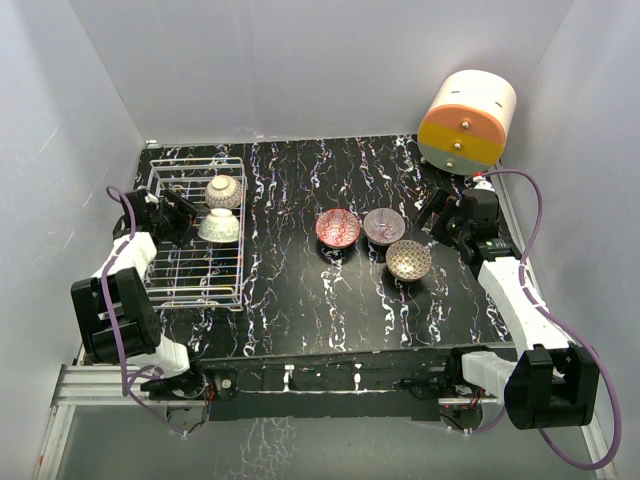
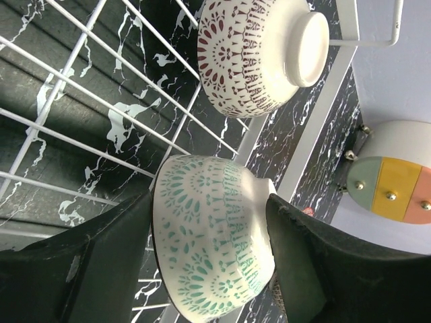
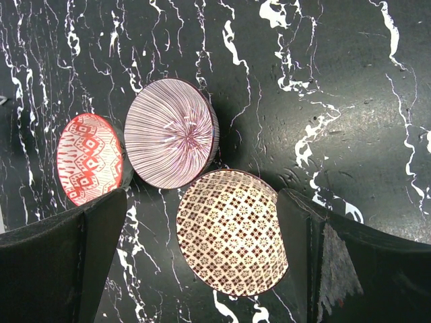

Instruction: Load the bowls into the dish rack

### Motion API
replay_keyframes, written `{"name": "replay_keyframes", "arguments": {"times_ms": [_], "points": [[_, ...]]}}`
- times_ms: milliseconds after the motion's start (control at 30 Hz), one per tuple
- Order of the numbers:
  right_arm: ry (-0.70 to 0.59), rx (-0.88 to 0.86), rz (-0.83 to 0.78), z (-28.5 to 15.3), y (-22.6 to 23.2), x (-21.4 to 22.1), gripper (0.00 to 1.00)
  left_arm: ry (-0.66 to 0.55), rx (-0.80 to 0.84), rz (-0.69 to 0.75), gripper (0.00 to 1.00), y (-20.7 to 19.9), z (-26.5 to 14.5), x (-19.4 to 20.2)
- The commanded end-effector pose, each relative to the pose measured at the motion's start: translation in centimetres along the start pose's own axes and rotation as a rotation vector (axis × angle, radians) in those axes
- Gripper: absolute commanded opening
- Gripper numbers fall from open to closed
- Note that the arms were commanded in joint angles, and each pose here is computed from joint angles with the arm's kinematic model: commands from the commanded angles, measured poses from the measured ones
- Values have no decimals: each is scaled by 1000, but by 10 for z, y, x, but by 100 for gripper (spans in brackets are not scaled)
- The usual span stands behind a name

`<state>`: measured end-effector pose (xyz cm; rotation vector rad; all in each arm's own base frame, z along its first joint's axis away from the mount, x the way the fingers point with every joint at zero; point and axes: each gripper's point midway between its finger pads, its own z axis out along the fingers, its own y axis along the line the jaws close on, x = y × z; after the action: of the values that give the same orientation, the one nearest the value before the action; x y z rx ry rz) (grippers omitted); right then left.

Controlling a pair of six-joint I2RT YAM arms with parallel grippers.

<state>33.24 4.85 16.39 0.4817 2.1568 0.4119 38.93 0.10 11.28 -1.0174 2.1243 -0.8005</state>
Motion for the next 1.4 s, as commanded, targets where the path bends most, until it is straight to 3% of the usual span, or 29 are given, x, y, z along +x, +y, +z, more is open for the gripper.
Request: {"name": "replay_keyframes", "arguments": {"times_ms": [0, 500, 867, 1167, 1367], "points": [[-72, -41, -9, -4, 9, -17, 98, -28, -1, 72, 66, -16, -20, -6], [-69, -46, -7, -4, 10, -17, 98, -73, -70, 115, 66, -5, -27, -12], [-59, -53, -7, -1, 10, -14, 98, -113, -8, 230, 73, -47, -73, -17], [-48, -60, -7, 0, 10, -11, 98, -79, -215, 485, 84, -30, -89, 4], [-52, -63, -7, -2, 10, -10, 98, 4, -301, 533, 84, -6, -92, 27]]}}
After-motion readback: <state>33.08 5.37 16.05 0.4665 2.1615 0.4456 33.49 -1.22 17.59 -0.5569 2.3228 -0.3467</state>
